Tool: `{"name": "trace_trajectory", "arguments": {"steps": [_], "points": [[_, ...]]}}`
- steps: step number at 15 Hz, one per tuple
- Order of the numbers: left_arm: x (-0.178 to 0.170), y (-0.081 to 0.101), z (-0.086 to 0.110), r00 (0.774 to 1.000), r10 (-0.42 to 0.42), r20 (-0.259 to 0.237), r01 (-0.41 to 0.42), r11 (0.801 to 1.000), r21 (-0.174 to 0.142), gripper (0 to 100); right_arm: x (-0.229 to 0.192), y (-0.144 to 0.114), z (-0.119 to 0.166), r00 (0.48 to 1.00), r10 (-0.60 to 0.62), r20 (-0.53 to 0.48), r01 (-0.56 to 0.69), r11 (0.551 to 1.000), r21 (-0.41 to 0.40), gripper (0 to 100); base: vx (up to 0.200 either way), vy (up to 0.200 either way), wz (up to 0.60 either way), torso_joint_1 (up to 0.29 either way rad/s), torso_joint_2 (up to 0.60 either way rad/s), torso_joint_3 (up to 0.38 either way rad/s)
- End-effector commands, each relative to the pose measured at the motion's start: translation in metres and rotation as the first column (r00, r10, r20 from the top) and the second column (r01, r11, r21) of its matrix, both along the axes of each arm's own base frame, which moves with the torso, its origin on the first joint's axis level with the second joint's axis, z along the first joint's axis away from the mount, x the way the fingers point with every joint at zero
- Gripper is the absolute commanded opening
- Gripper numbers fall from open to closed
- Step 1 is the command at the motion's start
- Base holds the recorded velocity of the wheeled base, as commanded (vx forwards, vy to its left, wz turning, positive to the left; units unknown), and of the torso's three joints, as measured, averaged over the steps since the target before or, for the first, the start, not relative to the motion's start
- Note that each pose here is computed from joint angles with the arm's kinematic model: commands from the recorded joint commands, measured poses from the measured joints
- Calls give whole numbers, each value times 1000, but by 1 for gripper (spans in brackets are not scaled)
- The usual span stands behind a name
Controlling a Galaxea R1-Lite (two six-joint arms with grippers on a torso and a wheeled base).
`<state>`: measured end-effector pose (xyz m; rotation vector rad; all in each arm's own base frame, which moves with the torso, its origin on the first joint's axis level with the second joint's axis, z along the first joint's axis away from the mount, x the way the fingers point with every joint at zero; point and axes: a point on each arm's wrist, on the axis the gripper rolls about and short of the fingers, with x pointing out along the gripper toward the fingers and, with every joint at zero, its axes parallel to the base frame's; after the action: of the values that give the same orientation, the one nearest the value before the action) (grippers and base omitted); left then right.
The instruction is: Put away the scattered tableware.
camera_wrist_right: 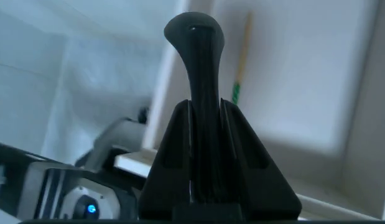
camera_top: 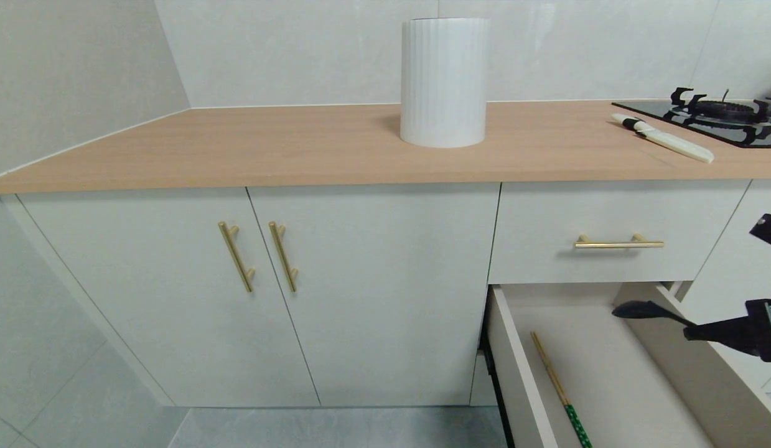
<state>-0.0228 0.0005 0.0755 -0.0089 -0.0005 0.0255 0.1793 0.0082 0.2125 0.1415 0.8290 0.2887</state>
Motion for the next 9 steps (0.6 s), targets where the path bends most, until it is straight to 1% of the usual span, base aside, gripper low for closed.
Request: {"name": "trace_trajectory", "arguments": {"steps": [1,2,4,7,8,9], "points": [[0,0,0,1000,1,1,-1,1000,0,100,33,-3,-39,982,-51,-182,42,998,-54,0,0,0,0,0,0,0],[0,0,0,1000,1,1,-1,1000,0,100,45,-11,-54,964,-117,-237,94,990,-106,0,0,0,0,0,0,0],[0,0,0,1000,1,1,-1,1000,0,100,57,-19,-66,958,-146,-249,122,987,-108,0,0,0,0,0,0,0],[0,0,0,1000,1,0,-1,1000,0,100,70,-24,-92,969,-163,-187,145,984,-106,0,0,0,0,0,0,0],[0,0,0,1000,1,1,-1,1000,0,100,72,-24,-96,969,-164,-186,146,983,-108,0,0,0,0,0,0,0],[0,0,0,1000,1,1,-1,1000,0,100,79,-24,-110,967,-164,-195,145,983,-108,0,0,0,0,0,0,0]]}}
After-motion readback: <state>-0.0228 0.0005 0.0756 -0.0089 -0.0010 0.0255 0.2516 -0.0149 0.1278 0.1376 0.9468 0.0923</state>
